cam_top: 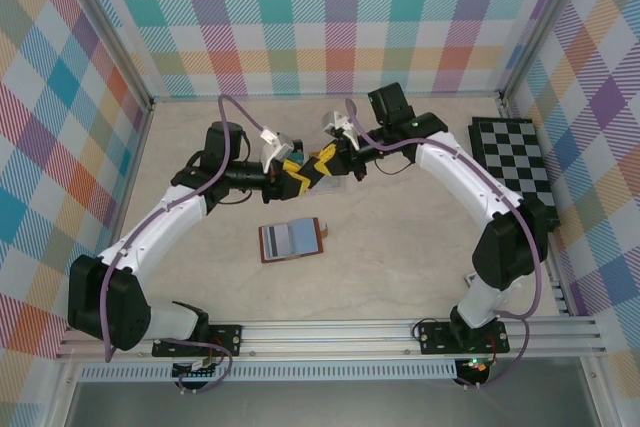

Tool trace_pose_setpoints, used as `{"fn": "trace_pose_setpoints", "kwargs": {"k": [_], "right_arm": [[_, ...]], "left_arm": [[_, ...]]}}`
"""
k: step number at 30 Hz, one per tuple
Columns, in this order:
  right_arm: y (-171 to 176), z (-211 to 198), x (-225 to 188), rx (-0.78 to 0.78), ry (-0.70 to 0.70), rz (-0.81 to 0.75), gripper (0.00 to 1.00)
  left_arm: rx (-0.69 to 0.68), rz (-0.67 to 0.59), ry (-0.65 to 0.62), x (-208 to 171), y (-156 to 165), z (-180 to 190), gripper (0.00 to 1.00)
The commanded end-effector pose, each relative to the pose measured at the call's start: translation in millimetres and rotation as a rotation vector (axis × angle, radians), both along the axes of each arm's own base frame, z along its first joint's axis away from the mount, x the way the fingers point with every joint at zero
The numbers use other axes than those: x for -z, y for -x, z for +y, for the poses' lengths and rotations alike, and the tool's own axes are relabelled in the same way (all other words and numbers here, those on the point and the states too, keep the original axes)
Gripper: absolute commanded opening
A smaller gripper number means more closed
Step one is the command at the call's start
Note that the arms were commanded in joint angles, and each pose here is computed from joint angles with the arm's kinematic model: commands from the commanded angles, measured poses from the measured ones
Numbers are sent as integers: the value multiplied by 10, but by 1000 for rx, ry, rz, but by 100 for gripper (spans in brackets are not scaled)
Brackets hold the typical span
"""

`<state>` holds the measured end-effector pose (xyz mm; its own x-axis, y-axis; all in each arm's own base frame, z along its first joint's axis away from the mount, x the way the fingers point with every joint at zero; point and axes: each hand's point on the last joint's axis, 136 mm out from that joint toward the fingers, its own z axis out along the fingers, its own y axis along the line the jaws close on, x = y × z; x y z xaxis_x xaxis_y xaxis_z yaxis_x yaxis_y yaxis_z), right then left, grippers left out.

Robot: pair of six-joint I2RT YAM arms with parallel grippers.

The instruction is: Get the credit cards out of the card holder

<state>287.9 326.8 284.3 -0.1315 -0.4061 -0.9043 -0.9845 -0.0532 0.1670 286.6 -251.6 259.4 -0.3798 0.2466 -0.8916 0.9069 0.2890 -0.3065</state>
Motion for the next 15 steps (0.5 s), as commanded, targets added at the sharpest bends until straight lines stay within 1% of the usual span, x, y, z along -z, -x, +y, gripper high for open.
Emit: {"fn": "trace_pose_setpoints", "kwargs": {"k": [1,8,11,12,13,14,15], "right_arm": [[60,-24,-163,-18,-55,-22,0],[-3,-67,-199,12,-67,-29,0],[-28,-89,-204,26,-69,-32,0],[-36,-92,-199,33,-66,-32,0],[-45,-101,-200,41,-63,-33,0],[-50,-107,-199,48,-62,-31,5],[-70,-122,-206,64,-60,-27,15]], "left_arm": [[14,-48,49,-160,54,38,29],[-5,-72,46,-173,36,81,15],[-3,-111,36,-175,52,99,3],[-10,-130,29,-178,46,110,0],[-21,-152,18,-181,31,126,0],[-37,-168,5,-180,11,144,0],[-56,-186,-14,-176,-16,167,0]]}}
